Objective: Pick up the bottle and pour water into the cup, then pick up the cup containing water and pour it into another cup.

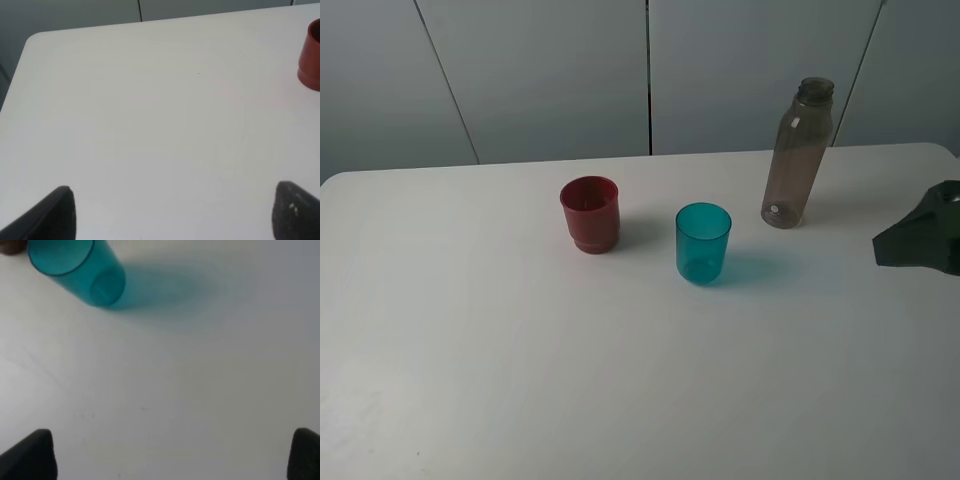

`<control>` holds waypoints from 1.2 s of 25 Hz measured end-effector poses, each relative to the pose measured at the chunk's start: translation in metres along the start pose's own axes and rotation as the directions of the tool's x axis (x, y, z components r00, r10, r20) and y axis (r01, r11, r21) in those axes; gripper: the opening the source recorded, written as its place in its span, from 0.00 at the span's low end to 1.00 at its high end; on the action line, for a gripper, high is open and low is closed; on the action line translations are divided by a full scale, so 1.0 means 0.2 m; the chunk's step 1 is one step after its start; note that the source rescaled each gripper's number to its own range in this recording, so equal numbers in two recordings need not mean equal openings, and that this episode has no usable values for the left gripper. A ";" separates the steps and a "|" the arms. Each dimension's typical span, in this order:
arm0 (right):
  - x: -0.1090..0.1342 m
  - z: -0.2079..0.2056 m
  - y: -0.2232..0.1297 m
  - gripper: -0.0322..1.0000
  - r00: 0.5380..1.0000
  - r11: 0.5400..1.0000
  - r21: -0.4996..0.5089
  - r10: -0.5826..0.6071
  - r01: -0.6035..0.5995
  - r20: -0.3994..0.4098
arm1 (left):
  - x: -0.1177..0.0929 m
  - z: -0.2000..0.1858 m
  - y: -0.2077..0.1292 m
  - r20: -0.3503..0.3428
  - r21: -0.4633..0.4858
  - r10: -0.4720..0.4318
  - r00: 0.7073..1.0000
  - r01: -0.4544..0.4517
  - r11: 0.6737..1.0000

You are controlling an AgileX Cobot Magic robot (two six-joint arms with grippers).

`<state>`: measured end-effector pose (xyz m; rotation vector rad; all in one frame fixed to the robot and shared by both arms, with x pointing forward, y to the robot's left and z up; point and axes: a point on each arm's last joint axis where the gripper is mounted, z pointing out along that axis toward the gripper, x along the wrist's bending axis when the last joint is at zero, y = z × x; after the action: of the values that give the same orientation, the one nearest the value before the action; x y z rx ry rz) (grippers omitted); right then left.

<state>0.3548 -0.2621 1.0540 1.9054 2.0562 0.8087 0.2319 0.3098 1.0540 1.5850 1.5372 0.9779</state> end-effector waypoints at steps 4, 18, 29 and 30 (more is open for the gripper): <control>-0.02 -0.18 -0.14 1.00 0.998 0.995 -0.090 -0.039 0.042 0.041 | 0.00 0.00 0.00 0.000 0.000 0.000 1.000 0.000 1.000; -0.08 -0.48 -0.51 1.00 0.985 0.856 -0.488 -0.132 0.168 0.108 | 0.00 0.00 0.00 0.000 0.000 -0.002 1.000 0.002 1.000; -0.10 -0.36 -0.53 1.00 0.992 0.876 -0.466 -0.100 0.123 0.075 | 0.00 0.00 0.00 0.000 0.000 -0.002 1.000 0.002 1.000; -0.10 -0.36 -0.53 1.00 0.990 0.875 -0.465 -0.111 0.137 0.083 | 0.00 0.00 0.00 0.000 0.000 -0.002 1.000 0.002 1.000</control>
<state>0.2308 -0.2988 1.0523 1.4946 1.7239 1.0916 0.2319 0.3098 1.0540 1.5833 1.5383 0.9769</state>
